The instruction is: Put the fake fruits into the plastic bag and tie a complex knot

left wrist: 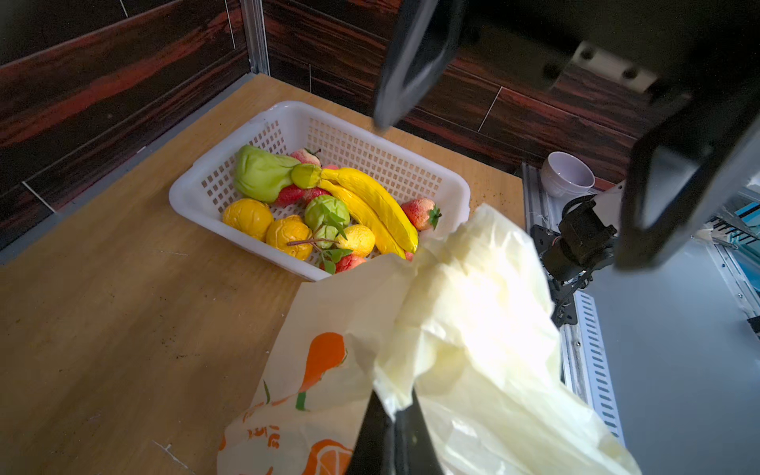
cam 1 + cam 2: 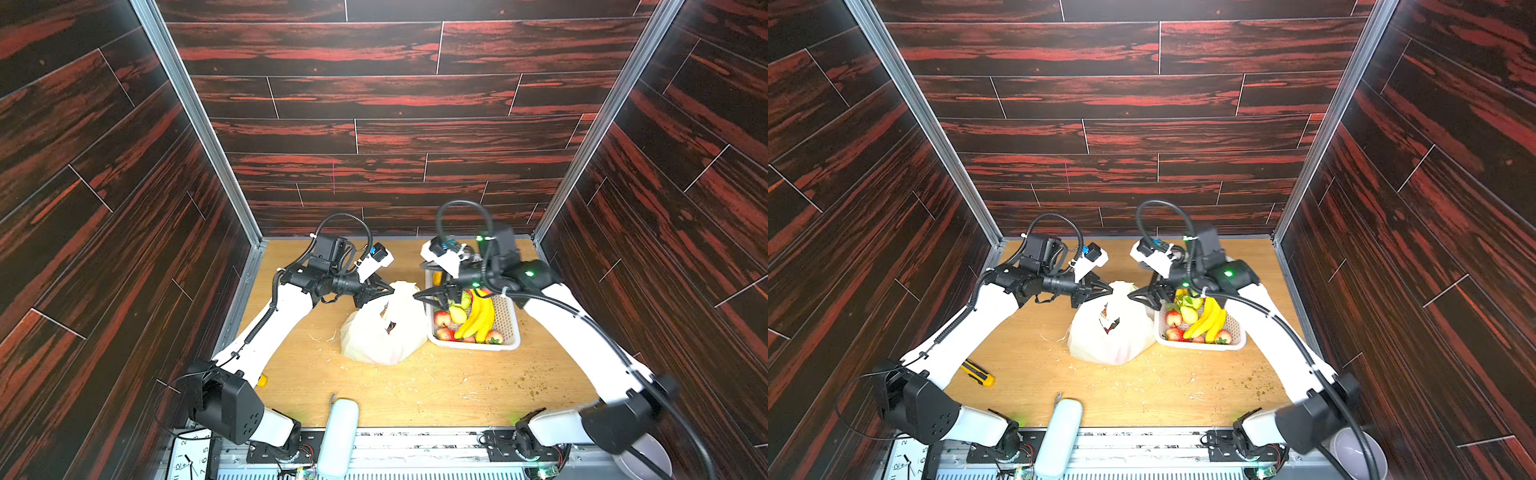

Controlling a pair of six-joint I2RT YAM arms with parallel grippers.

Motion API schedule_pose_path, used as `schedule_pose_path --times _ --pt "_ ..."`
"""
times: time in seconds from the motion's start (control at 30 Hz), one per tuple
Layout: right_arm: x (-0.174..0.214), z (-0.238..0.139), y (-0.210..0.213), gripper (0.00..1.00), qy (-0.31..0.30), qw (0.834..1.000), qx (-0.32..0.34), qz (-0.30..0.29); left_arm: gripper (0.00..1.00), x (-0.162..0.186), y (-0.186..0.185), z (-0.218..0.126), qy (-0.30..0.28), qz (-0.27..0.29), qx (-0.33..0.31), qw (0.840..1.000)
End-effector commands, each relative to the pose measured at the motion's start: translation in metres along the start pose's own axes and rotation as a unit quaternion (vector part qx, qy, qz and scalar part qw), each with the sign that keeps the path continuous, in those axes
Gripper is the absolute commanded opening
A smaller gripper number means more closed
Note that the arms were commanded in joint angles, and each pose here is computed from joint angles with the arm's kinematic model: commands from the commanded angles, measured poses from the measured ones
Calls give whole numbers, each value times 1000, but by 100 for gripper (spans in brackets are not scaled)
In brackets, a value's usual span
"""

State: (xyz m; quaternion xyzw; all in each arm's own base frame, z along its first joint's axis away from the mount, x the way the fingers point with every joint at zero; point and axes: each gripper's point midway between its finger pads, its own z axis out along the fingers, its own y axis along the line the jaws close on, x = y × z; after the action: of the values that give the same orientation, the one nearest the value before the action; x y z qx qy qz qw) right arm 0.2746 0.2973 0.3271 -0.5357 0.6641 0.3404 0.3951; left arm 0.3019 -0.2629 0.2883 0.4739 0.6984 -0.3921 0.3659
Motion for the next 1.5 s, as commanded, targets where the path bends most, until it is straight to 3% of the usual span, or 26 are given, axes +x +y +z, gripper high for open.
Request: schedule_pose_path --times 0.0,0.5,1.03,1.27,1.47 --pt "7 13 5 95 12 999 -35 3 0 -12 -7 -6 -15 40 1 999" --pt "15 44 3 94 3 998 -63 3 0 -10 -10 -8 -9 38 3 999" --pt "30 70 12 62 0 995 -95 36 0 -16 -6 -8 -16 45 -8 999" --pt "27 76 14 42 -20 994 -99 45 4 -18 -7 -10 -21 44 -8 999" --pt "23 76 16 17 -26 994 -96 47 9 -17 -5 -9 -23 43 -15 999"
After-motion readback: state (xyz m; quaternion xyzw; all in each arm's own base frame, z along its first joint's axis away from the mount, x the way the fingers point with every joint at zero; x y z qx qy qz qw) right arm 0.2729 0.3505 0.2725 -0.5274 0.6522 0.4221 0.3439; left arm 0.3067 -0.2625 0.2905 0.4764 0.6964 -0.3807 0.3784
